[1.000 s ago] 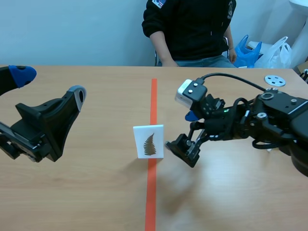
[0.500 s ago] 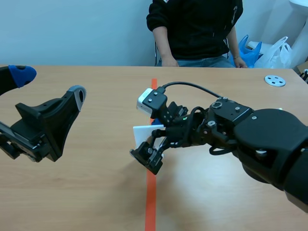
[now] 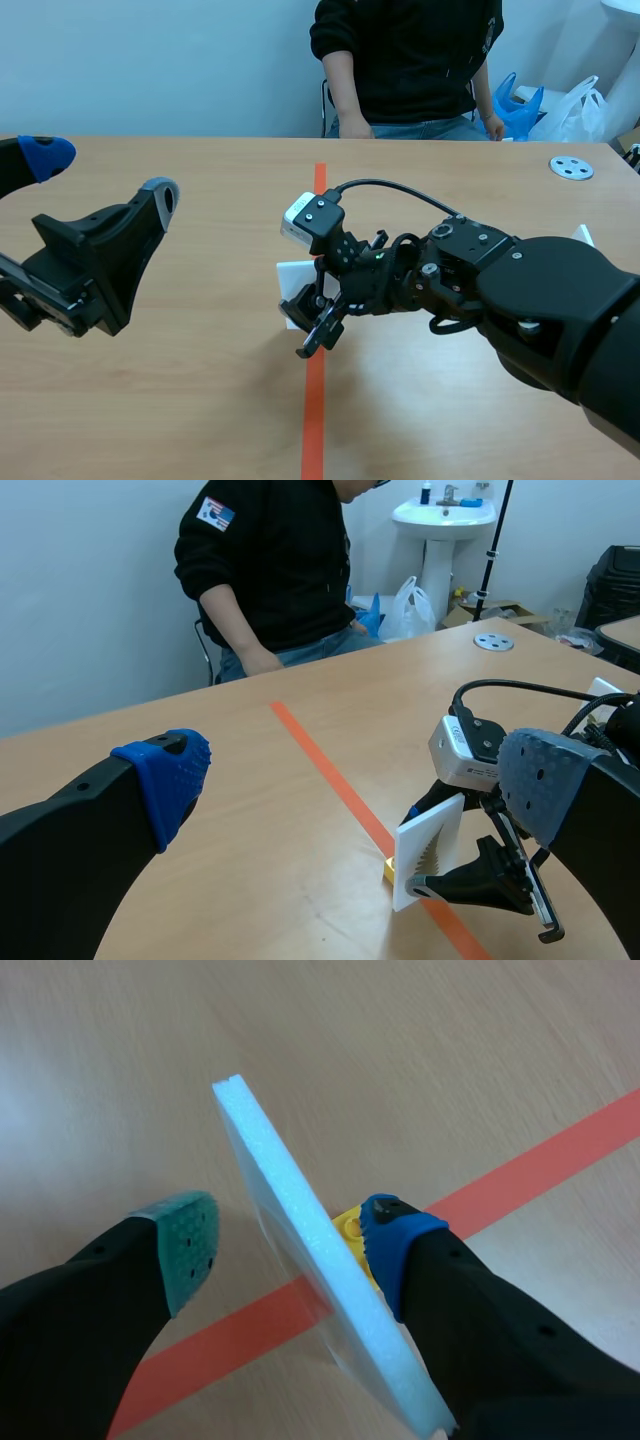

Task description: Sort the leaf by its shape. The table is split by an orange tape line. A compound leaf with several leaflets goes to the left side, a simple leaf with one blade goes to the right side. Return to the home posture when a red brick is placed on the table.

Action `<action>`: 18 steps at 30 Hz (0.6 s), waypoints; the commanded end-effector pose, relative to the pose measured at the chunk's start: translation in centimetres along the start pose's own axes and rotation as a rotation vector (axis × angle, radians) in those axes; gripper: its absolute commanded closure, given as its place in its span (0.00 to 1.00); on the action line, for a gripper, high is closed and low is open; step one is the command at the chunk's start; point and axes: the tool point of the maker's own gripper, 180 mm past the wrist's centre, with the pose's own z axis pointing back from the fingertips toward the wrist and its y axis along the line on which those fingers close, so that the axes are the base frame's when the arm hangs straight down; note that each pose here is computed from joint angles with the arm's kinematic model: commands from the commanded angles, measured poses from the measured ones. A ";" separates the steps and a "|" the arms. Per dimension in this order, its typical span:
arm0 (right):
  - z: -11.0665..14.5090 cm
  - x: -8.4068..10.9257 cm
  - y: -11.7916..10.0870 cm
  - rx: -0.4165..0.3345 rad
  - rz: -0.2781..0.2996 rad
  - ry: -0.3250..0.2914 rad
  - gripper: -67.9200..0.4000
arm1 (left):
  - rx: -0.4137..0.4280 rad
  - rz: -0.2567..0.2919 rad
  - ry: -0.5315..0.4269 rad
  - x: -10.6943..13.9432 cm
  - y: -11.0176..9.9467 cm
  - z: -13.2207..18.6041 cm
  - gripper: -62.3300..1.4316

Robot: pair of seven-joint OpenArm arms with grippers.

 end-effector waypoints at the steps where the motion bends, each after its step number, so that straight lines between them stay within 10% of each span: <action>1: 0.2 1.4 -0.9 -0.015 0.014 -0.038 0.59 | -0.005 0.004 -0.029 0.7 -0.2 -0.1 0.01; 9: 0.3 1.7 -0.9 -0.016 0.014 -0.049 0.87 | -0.005 0.004 -0.029 0.7 -0.2 -0.1 0.01; 18: 0.3 1.8 -1.0 -0.019 0.012 -0.055 0.91 | -0.005 0.004 -0.029 0.7 -0.2 -0.1 0.01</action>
